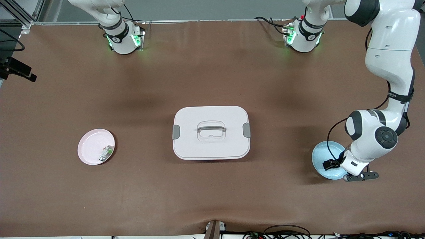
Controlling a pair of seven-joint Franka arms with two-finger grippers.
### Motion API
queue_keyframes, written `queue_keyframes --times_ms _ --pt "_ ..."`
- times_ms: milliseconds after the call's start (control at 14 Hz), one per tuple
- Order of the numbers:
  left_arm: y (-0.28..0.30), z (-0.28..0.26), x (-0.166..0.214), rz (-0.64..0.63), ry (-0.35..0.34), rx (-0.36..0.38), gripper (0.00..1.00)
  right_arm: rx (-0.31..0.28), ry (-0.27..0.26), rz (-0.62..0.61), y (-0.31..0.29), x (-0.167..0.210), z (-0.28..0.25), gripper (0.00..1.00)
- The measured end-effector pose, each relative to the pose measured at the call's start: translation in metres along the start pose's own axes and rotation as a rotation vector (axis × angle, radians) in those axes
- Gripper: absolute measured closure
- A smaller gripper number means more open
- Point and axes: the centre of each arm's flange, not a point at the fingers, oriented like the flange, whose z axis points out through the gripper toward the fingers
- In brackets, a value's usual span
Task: Transfer orange switch to right arm and place
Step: 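Reach the left gripper down to the black-orange switch on the blue plate, then close the left gripper on the black-orange switch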
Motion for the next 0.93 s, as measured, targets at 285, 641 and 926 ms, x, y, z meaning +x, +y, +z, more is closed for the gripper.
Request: queue_keyframes --times_ms 285,641,926 --pt "-0.002 0.010 -0.006 -0.002 -0.019 0.001 0.00 0.000 0.000 0.000 0.000 0.000 0.000 0.00" --pt "-0.002 0.015 -0.010 0.014 -0.031 0.001 0.01 0.000 0.000 0.000 0.000 0.000 0.000 0.00" --pt "-0.004 0.019 -0.014 0.015 -0.040 0.002 0.22 0.000 0.000 0.000 0.000 0.000 0.000 0.00"
